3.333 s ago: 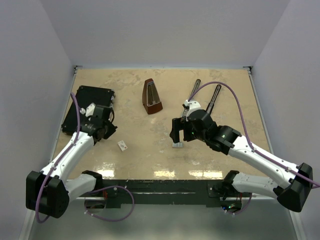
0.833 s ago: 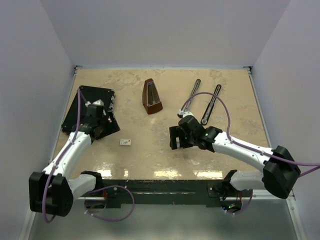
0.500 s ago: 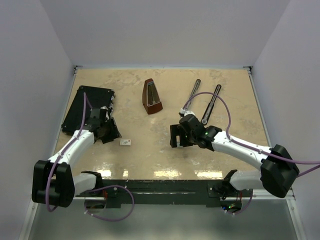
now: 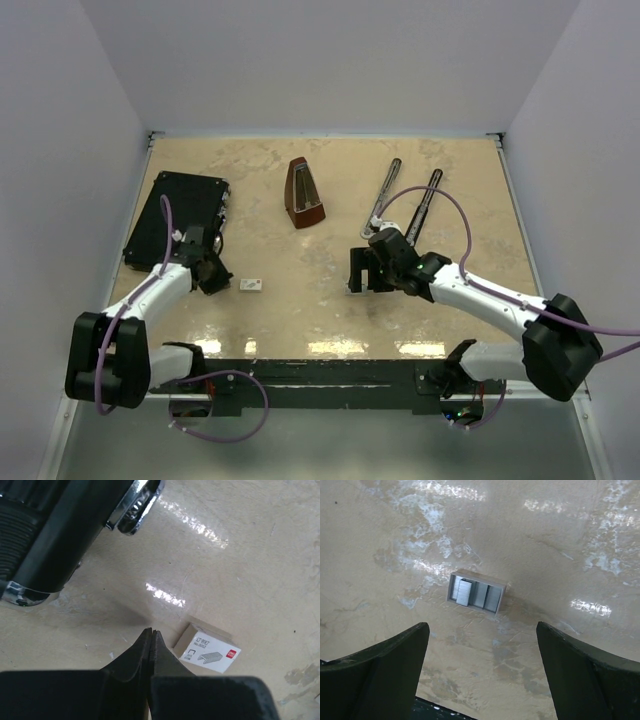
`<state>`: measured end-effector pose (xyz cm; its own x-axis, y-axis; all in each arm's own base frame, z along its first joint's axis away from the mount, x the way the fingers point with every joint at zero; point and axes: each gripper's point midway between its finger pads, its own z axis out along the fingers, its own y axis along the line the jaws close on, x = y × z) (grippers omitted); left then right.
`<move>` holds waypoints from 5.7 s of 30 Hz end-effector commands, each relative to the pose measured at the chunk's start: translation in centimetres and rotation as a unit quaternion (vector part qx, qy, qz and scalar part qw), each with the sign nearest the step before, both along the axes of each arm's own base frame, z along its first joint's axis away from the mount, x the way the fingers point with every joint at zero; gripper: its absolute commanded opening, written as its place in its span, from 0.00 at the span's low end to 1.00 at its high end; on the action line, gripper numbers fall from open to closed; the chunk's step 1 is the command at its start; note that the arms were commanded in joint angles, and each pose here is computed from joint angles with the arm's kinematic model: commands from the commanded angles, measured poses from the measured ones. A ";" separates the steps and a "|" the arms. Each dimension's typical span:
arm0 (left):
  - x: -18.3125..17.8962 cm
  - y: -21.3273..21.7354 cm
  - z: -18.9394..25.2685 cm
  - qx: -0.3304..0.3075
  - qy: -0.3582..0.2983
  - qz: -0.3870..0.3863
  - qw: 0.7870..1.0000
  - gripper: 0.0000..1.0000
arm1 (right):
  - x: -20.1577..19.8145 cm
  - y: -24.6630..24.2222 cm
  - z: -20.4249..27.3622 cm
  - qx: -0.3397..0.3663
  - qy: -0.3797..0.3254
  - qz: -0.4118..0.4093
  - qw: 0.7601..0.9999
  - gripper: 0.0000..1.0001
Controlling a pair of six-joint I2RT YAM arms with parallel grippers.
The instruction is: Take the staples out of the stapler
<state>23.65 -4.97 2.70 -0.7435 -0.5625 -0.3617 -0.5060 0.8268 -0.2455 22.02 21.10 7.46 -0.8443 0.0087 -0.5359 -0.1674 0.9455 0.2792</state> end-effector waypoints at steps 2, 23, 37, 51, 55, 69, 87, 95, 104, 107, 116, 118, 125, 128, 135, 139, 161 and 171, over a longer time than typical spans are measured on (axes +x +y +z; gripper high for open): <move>-0.2 0.2 -1.8 -0.003 0.015 0.022 1.000 0.00 | 0.2 0.6 -0.2 0.033 0.003 0.003 0.999 0.93; -1.3 -2.9 -3.0 -0.055 0.034 -0.024 0.998 0.00 | 0.1 2.9 -3.5 0.075 0.036 0.007 0.997 0.80; -2.0 -3.7 -3.0 -0.061 0.030 -0.036 0.997 0.00 | 0.9 3.9 -3.3 0.091 0.032 0.005 0.995 0.70; -3.0 -4.2 -3.5 -0.064 0.042 -0.040 0.996 0.00 | 1.7 5.2 -3.7 0.100 0.033 0.014 0.994 0.64; -3.2 -4.3 -3.6 -0.065 0.043 -0.040 0.996 0.00 | 1.5 5.7 -3.7 0.104 0.037 0.016 0.994 0.62; -2.7 -4.7 -3.5 -0.071 0.032 -0.046 0.996 0.00 | -0.7 7.5 -5.2 0.103 0.065 0.014 0.992 0.54; -2.1 -6.0 -2.9 -0.099 0.017 -0.065 0.993 0.00 | 1.9 7.9 -3.6 0.025 0.021 0.037 0.999 0.65; -0.7 -5.8 -1.0 -0.082 0.001 -0.079 0.994 0.00 | 3.0 6.8 -0.1 -0.044 -0.053 0.139 0.988 0.69; 1.7 -4.5 2.5 -0.035 -0.025 -0.108 0.993 0.00 | 4.6 8.7 -0.6 -0.080 -0.076 0.238 0.965 0.68; 1.8 -4.3 2.8 -0.029 -0.028 -0.116 0.992 0.09 | 4.6 9.5 -0.7 -0.073 -0.084 0.264 0.958 0.68; 3.9 -5.7 2.0 -0.054 -0.020 -0.147 0.988 0.11 | 4.8 9.9 -2.4 -0.080 -0.081 0.280 0.953 0.69; 4.7 -6.1 2.2 -0.059 -0.022 -0.151 0.987 0.06 | 4.8 10.1 -2.7 -0.079 -0.081 0.281 0.953 0.69; 5.7 -7.1 1.2 -0.077 -0.019 -0.159 0.984 0.00 | 4.7 9.7 -3.9 -0.090 -0.075 0.273 0.955 0.64; 5.7 -7.1 0.4 -0.076 -0.010 -0.161 0.984 0.00 | 4.3 9.8 -4.4 -0.090 -0.071 0.274 0.955 0.63; 5.1 -8.2 -0.6 -0.085 0.000 -0.181 0.980 0.00 | 3.4 10.6 -5.0 -0.087 -0.066 0.280 0.954 0.59; 4.3 -9.2 -0.9 -0.103 0.006 -0.195 0.975 0.00 | 3.0 10.4 -5.5 -0.089 -0.058 0.277 0.955 0.59; 0.9 -12.0 -1.2 -0.151 0.016 -0.234 0.960 0.00 | 0.5 12.1 -5.8 -0.053 -0.046 0.291 0.954 0.53; 0.5 -12.3 -0.4 -0.153 0.009 -0.242 0.958 0.00 | -1.0 13.5 -5.8 -0.028 -0.033 0.293 0.955 0.51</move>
<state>24.39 -17.07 1.51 -0.9501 -0.2327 -0.2080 -0.1008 0.8595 -0.5010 22.50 34.06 2.21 -0.6303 -0.4935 -0.5993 -0.6918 0.7073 0.1451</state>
